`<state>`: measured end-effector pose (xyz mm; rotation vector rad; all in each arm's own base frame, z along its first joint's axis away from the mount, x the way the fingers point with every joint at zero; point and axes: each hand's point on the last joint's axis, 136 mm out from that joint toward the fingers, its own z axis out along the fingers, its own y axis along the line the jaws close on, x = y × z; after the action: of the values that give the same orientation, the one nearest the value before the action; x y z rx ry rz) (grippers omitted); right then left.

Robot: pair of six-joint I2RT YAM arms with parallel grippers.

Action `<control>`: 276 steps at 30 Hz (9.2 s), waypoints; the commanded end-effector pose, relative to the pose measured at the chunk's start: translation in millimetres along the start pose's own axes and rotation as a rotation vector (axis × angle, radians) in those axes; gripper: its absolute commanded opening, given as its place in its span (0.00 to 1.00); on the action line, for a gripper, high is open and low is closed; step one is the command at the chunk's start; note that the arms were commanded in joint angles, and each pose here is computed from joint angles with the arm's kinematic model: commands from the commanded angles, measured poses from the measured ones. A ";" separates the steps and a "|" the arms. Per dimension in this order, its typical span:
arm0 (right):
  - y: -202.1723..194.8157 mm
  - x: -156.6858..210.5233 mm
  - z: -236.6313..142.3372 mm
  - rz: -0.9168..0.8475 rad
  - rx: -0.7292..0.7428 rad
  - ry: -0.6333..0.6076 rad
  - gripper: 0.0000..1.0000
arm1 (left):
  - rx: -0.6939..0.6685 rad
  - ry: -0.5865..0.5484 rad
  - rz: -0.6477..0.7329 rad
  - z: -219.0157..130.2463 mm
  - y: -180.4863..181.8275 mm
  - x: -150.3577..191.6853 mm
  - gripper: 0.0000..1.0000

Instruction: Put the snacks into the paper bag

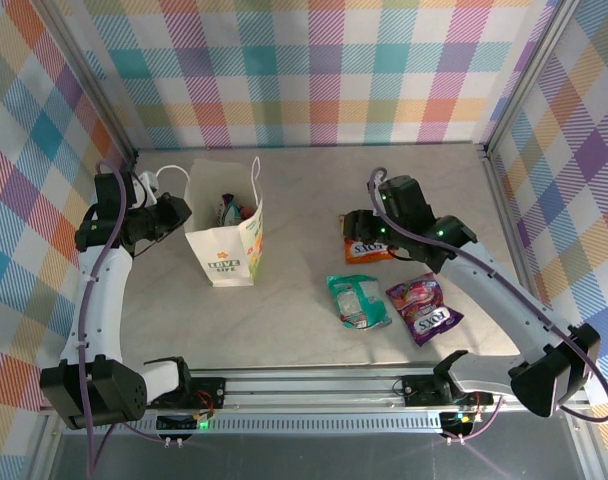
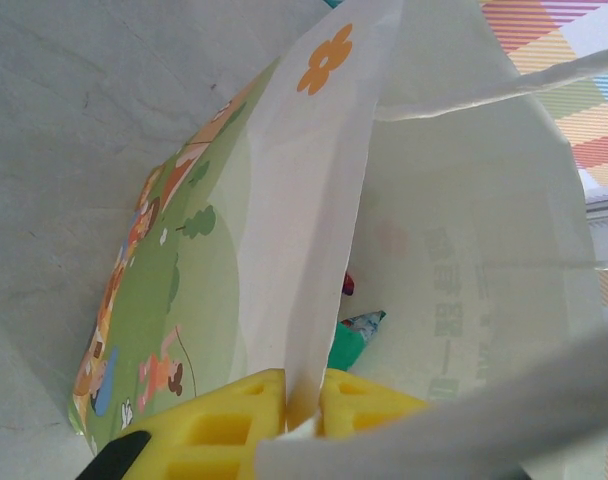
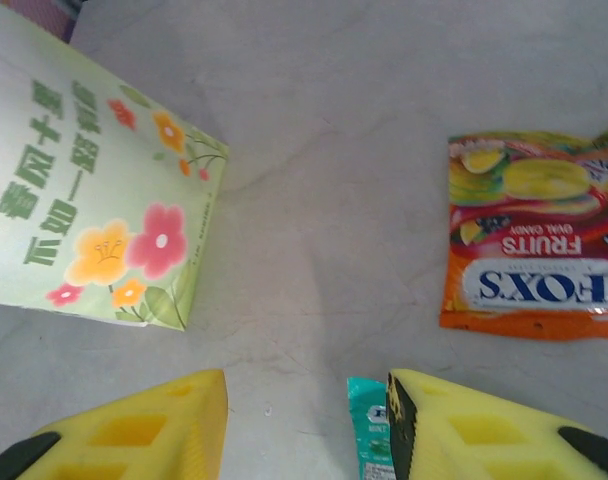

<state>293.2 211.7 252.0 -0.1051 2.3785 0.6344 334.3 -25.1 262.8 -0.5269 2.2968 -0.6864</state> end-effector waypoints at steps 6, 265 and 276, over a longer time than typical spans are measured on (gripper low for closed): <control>-28.8 19.5 13.4 0.176 0.049 0.035 0.50 | -0.042 0.038 0.024 -4.0 8.8 14.5 0.16; 282.0 -47.3 29.0 -0.940 -0.502 -0.131 0.00 | 0.021 -0.016 -0.035 5.2 -3.4 -6.5 0.27; 299.5 -53.7 52.1 -0.856 -0.540 -0.165 0.00 | 0.019 -0.029 -0.040 3.8 -3.1 -9.1 0.26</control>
<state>295.5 478.3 339.8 -1.2397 1.8085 0.6857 341.2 -23.3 261.9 -0.5700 2.2870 -0.6987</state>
